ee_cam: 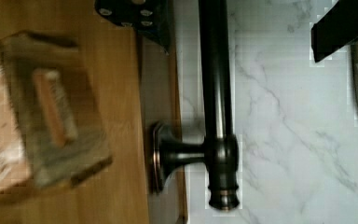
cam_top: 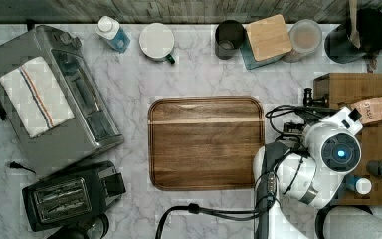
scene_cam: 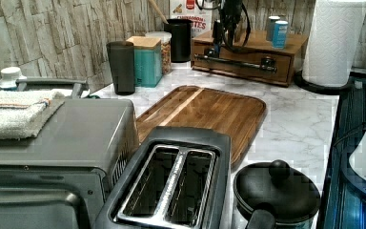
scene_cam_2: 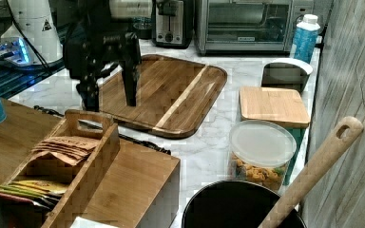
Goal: Open the drawer.
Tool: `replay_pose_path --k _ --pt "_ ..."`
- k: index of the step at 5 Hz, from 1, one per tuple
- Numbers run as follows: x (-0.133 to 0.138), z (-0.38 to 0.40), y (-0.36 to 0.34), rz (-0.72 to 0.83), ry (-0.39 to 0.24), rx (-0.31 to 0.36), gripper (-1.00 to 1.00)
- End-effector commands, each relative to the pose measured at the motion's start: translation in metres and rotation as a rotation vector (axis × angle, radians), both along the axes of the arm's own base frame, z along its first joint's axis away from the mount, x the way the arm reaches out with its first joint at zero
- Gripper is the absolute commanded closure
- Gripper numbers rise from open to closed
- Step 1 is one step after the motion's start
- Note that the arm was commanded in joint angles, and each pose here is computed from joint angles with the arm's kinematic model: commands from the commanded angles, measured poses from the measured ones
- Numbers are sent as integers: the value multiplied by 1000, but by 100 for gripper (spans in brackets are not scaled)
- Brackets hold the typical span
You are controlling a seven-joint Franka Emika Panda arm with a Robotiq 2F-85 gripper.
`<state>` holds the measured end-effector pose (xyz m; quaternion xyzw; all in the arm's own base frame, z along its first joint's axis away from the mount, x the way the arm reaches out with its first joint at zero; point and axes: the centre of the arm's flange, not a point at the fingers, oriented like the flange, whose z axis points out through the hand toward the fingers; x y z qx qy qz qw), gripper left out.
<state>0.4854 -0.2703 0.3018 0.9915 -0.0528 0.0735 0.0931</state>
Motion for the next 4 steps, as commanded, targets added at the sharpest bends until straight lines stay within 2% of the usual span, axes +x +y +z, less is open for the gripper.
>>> replay_pose_path --k 1,4 --pt "-11 -34 -14 -1 5 31 -100" --pt "2 -36 20 94 -33 55 -100"
